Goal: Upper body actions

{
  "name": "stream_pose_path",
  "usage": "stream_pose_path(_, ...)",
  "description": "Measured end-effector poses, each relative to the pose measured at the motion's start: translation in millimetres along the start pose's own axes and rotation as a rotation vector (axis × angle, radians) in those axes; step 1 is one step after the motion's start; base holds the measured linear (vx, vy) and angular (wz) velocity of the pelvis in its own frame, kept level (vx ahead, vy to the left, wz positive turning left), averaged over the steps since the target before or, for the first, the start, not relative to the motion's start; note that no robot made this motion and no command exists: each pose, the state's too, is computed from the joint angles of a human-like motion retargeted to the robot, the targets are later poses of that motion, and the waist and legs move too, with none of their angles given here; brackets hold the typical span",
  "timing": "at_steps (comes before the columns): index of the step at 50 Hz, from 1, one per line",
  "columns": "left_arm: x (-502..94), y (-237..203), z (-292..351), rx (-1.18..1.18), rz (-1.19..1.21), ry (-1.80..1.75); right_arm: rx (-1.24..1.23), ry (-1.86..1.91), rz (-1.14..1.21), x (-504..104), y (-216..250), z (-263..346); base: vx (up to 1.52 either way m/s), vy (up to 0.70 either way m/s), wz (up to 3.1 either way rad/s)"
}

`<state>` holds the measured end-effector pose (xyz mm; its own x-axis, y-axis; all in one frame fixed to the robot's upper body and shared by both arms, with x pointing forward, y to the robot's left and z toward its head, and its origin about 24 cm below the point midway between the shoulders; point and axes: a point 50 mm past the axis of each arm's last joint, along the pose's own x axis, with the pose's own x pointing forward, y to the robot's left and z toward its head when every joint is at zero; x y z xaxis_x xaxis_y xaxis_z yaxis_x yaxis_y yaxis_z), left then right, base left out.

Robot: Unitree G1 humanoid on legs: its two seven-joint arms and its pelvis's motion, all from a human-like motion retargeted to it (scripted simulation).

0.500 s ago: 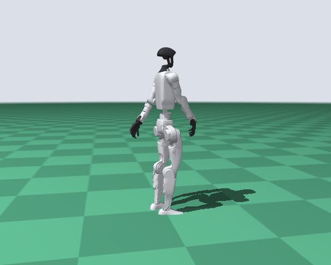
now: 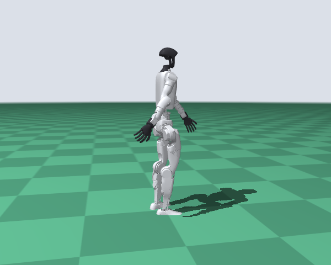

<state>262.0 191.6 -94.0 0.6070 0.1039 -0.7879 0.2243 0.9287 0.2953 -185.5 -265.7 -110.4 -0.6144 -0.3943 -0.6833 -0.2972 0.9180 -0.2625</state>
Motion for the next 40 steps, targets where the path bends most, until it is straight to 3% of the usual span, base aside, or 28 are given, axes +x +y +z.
stream_pose_path(6,-34,-51,-153,-0.112,-0.143,0.525,-0.159,-0.184,0.038,-27,7,75,0.03,0.00,0.08)
stream_pose_path(13,-196,-89,-331,-0.230,-0.422,1.276,-0.676,-0.775,0.066,-157,27,238,0.03,-0.02,-0.02)
stream_pose_path(20,-339,-142,-378,-0.579,-0.479,1.634,-0.945,-1.481,0.095,-345,67,308,0.00,0.00,-0.09)
stream_pose_path(25,-344,-154,-375,-0.736,-0.387,1.648,-0.996,-1.771,0.082,-404,80,304,0.00,-0.01,0.03)
stream_pose_path(28,-302,-145,-367,-0.734,-0.340,1.542,-0.967,-1.780,0.023,-388,79,304,0.02,-0.02,0.19)
stream_pose_path(32,-207,-115,-332,-0.602,-0.307,1.285,-0.953,-1.524,-0.020,-309,71,299,0.00,0.00,0.05)
stream_pose_path(35,-132,-94,-277,-0.473,-0.337,1.021,-0.927,-1.182,-0.016,-223,56,274,0.00,0.00,0.00)
stream_pose_path(40,-38,-63,-151,-0.289,-0.308,0.543,-0.658,-0.633,-0.043,-96,20,183,0.00,0.00,0.00)
